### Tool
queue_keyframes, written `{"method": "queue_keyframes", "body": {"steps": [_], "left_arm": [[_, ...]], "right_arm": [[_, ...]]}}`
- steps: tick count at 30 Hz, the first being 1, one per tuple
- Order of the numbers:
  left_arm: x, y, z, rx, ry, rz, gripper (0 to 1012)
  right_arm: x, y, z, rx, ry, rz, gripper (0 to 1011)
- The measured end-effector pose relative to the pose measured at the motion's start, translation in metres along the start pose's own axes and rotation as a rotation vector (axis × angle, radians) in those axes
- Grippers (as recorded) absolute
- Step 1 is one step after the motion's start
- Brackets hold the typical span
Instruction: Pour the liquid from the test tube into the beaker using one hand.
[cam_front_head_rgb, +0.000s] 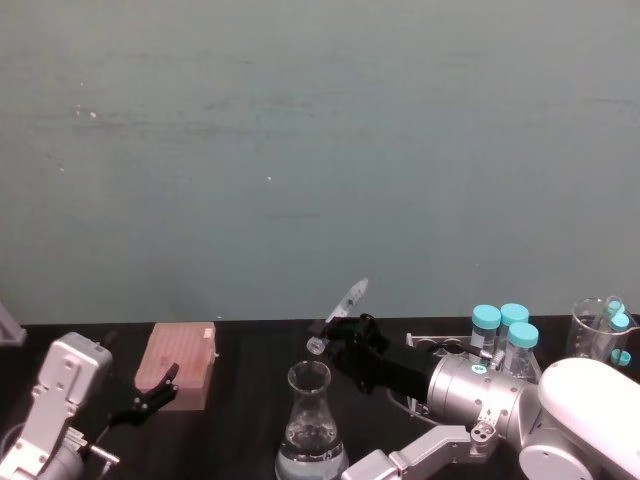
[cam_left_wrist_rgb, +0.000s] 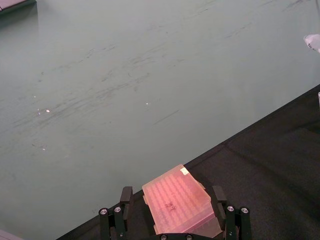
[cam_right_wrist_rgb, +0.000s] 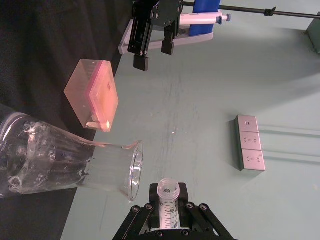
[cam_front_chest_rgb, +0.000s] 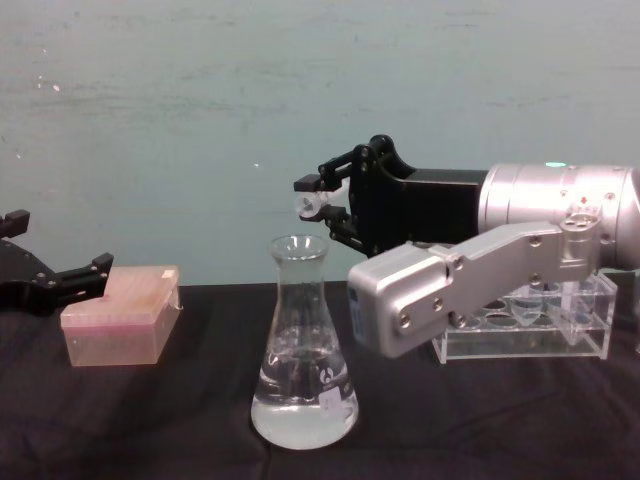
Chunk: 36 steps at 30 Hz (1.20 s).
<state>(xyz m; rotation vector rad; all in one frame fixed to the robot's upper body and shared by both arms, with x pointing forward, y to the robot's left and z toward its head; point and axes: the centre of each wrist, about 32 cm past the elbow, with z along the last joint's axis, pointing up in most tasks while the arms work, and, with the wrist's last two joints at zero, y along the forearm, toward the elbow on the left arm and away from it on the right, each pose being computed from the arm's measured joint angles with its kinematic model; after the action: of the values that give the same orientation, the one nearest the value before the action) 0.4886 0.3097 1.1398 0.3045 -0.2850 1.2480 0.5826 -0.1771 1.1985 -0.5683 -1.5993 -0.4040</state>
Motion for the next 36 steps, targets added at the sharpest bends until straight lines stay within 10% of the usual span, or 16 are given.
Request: {"method": "queue_keyframes", "body": {"steps": [10, 22, 36], "left_arm": [[0.0000, 0.0000, 0.0000, 0.000, 0.000, 0.000, 1000], [0.0000, 0.0000, 0.0000, 0.000, 0.000, 0.000, 1000], [0.0000, 0.0000, 0.0000, 0.000, 0.000, 0.000, 1000]], "right_arm": [[0.004, -0.004, 0.000, 0.012, 0.064, -0.016, 199], [0.018, -0.018, -0.004, -0.010, 0.381, -0.069, 199], [0.017, -0.043, -0.023, -0.094, 1.094, -0.227, 199]]}}
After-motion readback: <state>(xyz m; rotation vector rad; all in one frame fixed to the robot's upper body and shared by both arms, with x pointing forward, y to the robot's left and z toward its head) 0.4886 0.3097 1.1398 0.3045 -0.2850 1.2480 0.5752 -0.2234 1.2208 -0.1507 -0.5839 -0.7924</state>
